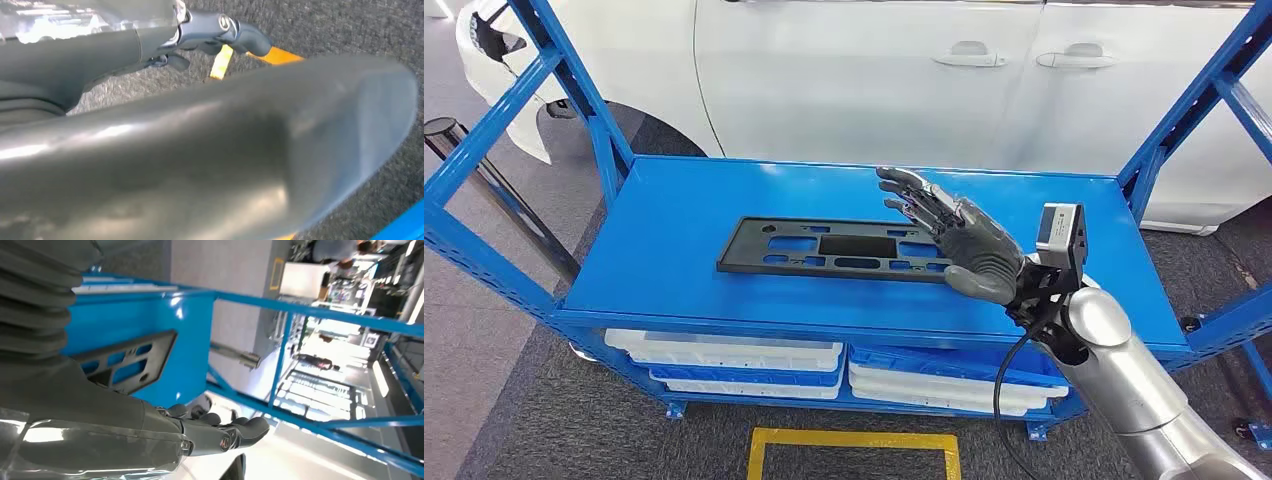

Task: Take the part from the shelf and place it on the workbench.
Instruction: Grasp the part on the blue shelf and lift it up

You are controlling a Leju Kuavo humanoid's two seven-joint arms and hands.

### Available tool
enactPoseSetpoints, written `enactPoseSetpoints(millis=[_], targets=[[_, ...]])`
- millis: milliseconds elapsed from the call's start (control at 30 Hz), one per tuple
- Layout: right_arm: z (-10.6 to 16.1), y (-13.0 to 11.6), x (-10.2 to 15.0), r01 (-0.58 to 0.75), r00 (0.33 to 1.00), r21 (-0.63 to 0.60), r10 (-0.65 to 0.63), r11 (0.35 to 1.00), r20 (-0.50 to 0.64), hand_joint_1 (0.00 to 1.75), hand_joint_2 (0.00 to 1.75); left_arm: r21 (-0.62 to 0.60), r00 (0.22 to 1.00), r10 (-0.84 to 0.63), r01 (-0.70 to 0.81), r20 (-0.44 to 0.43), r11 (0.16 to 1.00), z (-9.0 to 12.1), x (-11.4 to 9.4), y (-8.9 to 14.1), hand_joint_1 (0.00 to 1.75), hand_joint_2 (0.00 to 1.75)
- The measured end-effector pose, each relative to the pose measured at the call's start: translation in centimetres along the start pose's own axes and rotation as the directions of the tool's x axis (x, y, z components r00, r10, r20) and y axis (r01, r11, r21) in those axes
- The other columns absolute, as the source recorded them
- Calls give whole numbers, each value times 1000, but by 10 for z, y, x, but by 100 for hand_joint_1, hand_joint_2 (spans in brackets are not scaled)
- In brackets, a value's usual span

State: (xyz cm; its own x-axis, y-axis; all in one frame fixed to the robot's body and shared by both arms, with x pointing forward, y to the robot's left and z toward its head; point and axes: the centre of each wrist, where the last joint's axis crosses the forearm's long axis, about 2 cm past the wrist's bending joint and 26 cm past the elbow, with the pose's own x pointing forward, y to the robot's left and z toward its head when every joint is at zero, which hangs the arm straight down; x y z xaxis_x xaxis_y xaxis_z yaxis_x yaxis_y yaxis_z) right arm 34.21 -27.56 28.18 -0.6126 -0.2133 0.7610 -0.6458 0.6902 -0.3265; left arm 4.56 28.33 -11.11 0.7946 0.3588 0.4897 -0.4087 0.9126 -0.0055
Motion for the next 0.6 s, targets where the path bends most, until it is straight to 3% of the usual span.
enactPoseSetpoints(millis=[200,600], targets=[[5,12,-9,-60,998,-4,59,998,-19,0,175,0,1000,-2,2,3,1000,0,1,0,0,0],[16,43,-29,-50,997,9,51,999,-50,0,175,-1,1000,-11,11,5,1000,0,0,0,0,0]])
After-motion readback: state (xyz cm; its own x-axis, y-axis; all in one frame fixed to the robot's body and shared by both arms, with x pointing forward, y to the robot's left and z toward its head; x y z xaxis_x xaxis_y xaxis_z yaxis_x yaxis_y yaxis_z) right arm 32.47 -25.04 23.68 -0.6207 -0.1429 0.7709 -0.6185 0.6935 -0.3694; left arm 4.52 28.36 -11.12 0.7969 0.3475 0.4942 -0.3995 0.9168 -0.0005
